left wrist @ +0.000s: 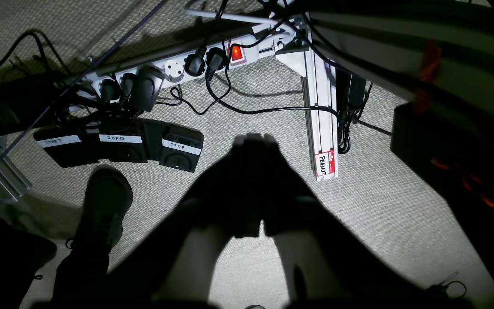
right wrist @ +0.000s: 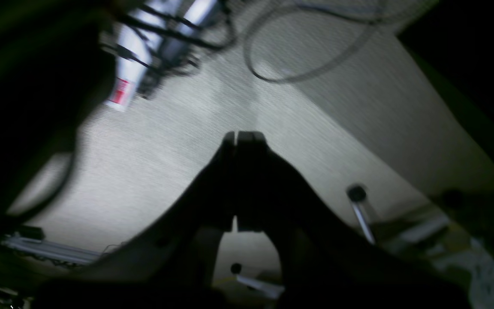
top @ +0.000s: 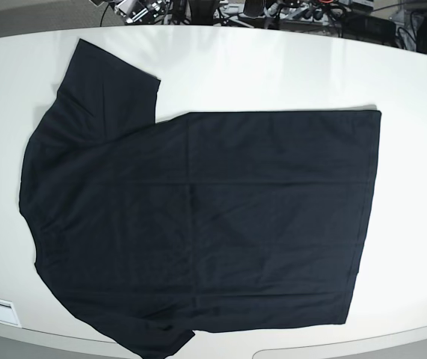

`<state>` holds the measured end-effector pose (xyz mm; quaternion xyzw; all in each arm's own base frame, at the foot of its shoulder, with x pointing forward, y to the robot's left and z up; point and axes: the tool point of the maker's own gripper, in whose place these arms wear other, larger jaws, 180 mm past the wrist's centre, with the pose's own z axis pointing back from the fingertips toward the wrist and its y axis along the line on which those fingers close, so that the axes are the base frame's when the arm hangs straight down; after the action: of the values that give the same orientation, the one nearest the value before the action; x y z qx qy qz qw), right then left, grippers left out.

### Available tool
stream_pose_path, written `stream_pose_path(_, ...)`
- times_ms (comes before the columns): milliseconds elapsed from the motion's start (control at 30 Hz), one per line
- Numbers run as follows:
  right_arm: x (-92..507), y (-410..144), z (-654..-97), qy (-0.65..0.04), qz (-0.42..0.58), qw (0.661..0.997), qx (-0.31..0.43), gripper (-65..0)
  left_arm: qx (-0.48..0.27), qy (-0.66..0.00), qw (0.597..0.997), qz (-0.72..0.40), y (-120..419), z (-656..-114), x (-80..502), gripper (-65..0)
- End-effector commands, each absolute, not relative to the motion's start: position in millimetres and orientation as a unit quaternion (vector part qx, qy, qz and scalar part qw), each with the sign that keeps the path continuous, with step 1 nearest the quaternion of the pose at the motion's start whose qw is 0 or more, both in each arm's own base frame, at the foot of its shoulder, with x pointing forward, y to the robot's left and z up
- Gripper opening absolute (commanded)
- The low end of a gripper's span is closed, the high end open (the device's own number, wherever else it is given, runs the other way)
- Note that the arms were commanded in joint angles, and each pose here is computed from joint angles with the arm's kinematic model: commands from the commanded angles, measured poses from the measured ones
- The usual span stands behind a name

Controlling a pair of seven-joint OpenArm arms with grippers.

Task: Fold the T-shirt properly

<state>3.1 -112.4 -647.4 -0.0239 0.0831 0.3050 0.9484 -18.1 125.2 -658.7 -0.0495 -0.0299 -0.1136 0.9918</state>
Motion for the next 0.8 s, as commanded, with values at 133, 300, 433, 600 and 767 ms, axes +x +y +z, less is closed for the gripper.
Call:
stream_pose_path(133, 2.8, -104.9, -646.6, 0.086, 0.283, 0.955, -0.007, -65.0, -0.055, -0.036, 0.991, -0.114, 122.8, -657.8, -17.4, -65.0)
stream_pose_path(300, 7.0, -102.7, -646.7, 0.082, 0.249, 0.965, 0.019, -65.0, -0.057, -0.04, 0.991, -0.114, 121.2, -657.2, -16.6, -65.0)
stream_pose_path(433, 10.9, -103.1, -645.9, 0.083, 0.207, 0.974, 0.048, -65.0, -0.057, -0.04, 0.991, -0.114, 121.2, -657.2, -16.6, -65.0)
stream_pose_path(600, 14.5, -103.3, -645.0, 0.078, 0.189, 0.976, 0.067, -65.0, -0.057, -0.04, 0.991, -0.114, 120.7, -657.1, -15.4, -65.0)
stream_pose_path(767, 1.3, -101.6, -642.7, 0.104, 0.2, 0.971, 0.079, -65.0, -0.053, -0.012, 0.991, -0.12, 124.6, -655.5, -20.8, -65.0)
